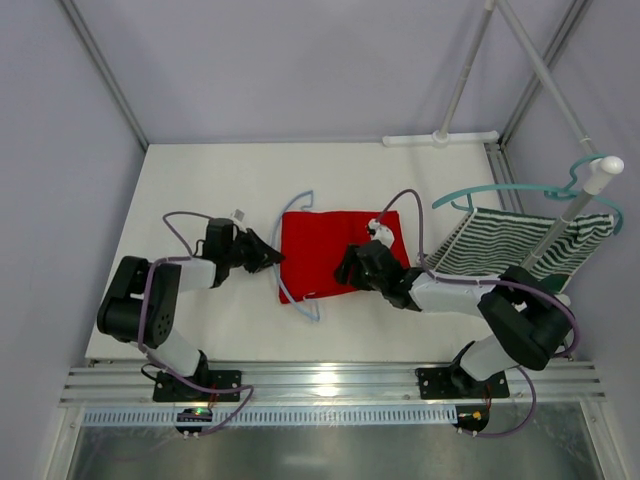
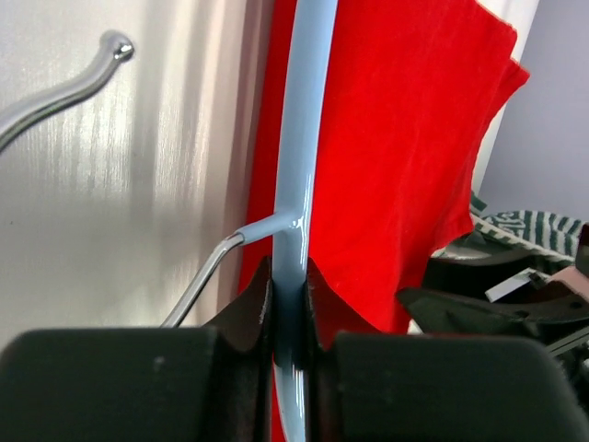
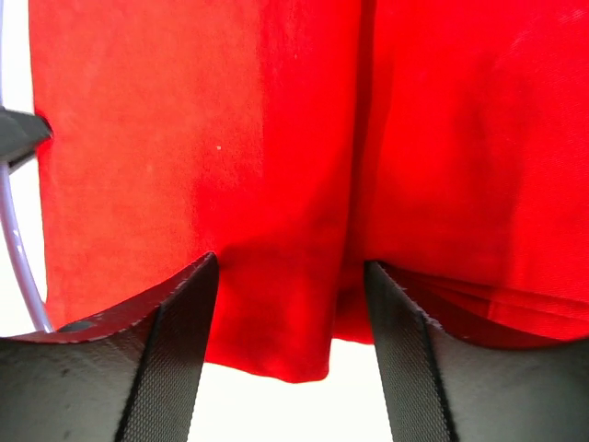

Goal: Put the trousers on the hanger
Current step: Place trousers on hanger

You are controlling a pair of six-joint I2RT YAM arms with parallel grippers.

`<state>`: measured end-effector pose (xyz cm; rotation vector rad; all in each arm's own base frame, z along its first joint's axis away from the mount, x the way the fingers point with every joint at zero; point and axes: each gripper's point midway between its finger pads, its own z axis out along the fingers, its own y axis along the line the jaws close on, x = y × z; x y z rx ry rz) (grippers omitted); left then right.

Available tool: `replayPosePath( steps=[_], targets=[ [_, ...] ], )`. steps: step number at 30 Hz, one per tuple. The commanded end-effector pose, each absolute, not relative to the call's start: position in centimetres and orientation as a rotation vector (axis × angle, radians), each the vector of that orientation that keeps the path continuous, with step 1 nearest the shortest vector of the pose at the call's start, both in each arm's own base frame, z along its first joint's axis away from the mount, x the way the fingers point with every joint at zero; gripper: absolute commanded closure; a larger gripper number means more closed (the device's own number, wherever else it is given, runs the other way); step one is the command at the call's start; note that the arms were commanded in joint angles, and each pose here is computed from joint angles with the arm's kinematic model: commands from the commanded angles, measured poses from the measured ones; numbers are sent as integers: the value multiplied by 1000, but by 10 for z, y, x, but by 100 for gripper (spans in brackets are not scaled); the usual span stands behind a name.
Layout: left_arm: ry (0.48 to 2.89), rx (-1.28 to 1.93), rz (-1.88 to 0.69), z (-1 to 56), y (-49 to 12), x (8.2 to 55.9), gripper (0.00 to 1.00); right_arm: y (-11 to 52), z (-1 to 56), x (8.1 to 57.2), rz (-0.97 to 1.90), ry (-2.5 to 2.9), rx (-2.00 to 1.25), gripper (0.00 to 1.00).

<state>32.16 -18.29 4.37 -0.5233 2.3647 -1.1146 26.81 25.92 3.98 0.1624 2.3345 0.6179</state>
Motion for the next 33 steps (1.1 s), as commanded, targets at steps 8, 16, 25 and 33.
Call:
replayPosePath(
  steps=[8, 16, 25, 33],
  targets=[
    [2333, -485, -1083, 67, -159, 347, 100, 269, 98, 319, 658, 2218, 140, 30],
    [2243, -525, -984, 101, -102, 405, 100, 274, 120, 320, 626, 2271, 112, 30],
    [2299, -447, -1144, 91, -120, 406, 100, 304, 131, 343, 625, 2252, 57, 29],
    [2346, -489, -1059, 65, -114, 392, 100, 316, 97, 386, 619, 2278, 96, 28]
  ],
)
